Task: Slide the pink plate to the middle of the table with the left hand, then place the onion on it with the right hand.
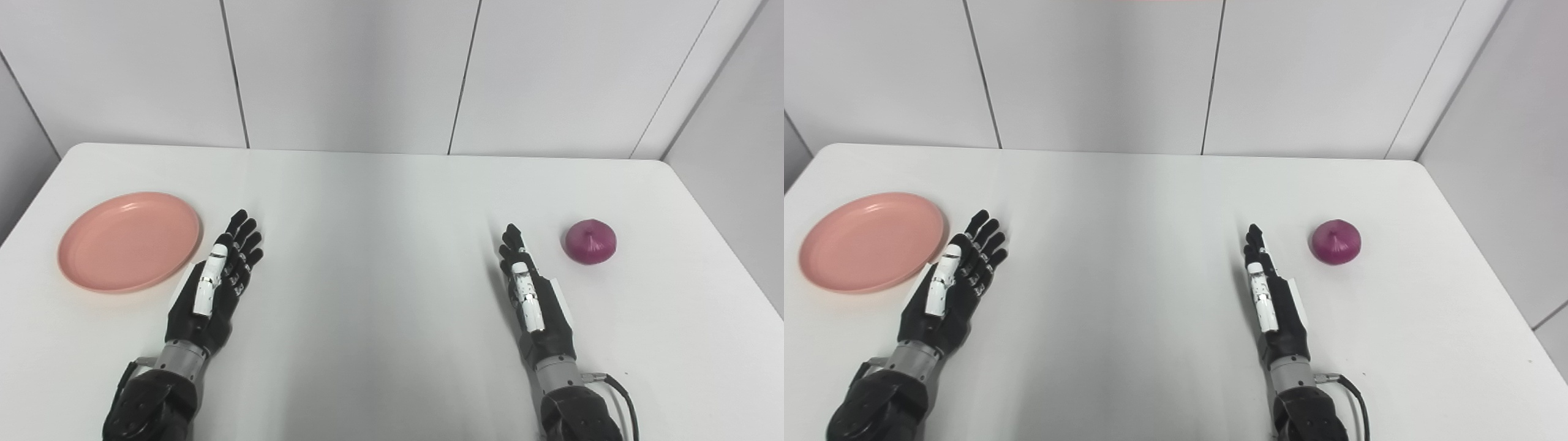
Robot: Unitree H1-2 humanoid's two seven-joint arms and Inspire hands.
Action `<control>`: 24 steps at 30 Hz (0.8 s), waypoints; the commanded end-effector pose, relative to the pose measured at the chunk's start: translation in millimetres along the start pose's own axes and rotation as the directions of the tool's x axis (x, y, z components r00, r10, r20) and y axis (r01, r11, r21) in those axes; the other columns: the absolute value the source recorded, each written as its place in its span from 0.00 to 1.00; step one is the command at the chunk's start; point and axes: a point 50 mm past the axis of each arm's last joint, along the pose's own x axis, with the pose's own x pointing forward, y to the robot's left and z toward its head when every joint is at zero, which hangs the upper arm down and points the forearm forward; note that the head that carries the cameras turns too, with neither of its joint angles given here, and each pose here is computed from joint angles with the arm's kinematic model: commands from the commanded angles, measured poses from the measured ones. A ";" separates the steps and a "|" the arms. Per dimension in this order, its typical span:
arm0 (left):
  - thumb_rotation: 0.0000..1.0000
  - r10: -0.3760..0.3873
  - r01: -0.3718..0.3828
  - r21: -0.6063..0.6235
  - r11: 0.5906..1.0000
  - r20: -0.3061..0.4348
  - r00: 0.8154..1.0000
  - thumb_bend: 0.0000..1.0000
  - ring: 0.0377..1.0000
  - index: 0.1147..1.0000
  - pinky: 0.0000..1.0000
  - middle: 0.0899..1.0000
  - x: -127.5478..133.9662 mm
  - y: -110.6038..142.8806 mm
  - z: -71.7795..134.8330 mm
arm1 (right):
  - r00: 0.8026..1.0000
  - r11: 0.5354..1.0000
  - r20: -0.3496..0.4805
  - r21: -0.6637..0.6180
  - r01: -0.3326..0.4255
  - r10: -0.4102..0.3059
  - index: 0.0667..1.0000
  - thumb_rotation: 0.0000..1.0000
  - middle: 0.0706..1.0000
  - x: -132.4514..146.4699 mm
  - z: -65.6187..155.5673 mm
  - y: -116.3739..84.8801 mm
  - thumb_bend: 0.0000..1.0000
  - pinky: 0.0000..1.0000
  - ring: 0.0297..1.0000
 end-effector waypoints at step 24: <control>1.00 0.031 -0.031 -0.009 0.999 -0.056 0.998 0.39 1.00 1.00 1.00 1.00 -11.5 -6.6 -14.3 | 0.998 1.000 0.056 0.002 -0.020 0.020 1.00 1.00 1.00 3.8 8.6 2.2 0.39 1.00 1.00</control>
